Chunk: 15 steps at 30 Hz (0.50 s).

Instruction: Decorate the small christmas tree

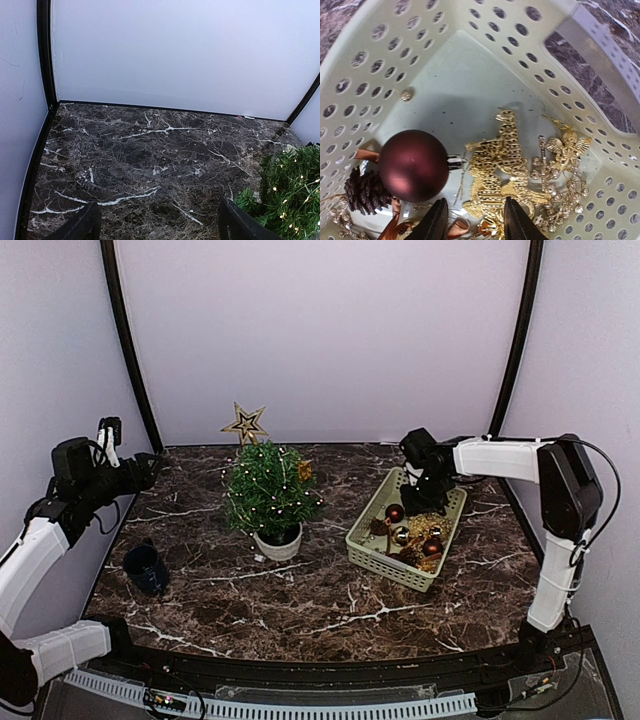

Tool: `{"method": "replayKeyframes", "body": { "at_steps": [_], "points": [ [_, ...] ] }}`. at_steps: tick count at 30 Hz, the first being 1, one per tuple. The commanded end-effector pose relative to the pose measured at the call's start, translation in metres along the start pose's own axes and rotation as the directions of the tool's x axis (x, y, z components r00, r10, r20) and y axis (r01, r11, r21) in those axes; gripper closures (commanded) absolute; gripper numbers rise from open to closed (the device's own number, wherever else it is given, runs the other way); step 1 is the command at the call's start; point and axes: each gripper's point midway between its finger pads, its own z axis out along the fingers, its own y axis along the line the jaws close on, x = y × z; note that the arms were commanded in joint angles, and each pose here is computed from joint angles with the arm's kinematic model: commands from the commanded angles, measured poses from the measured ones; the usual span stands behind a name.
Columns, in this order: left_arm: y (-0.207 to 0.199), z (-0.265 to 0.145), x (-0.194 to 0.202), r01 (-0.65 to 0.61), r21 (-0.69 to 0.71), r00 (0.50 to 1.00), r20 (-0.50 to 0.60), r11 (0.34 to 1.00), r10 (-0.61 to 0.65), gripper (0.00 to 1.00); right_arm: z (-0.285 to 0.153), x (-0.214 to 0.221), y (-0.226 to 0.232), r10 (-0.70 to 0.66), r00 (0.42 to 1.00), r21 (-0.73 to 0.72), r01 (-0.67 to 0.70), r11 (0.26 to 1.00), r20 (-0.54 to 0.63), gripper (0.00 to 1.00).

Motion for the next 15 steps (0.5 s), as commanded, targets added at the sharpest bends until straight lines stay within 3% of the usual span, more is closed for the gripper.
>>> {"method": "replayKeyframes", "body": {
  "at_steps": [1, 15],
  "points": [
    [0.002, -0.005, -0.004, -0.014, -0.011, 0.999, 0.031, 1.0, 0.014, 0.17, 0.01, 0.016, -0.025, 0.03, 0.997, 0.027, -0.028, 0.999, -0.074, 0.58],
    [0.002, -0.007, -0.006, -0.018, -0.011, 0.999, 0.039, 1.0, 0.018, 0.17, 0.048, 0.045, -0.019, 0.035, 0.972, -0.057, -0.05, 0.997, -0.231, 0.5]
  ]
}}
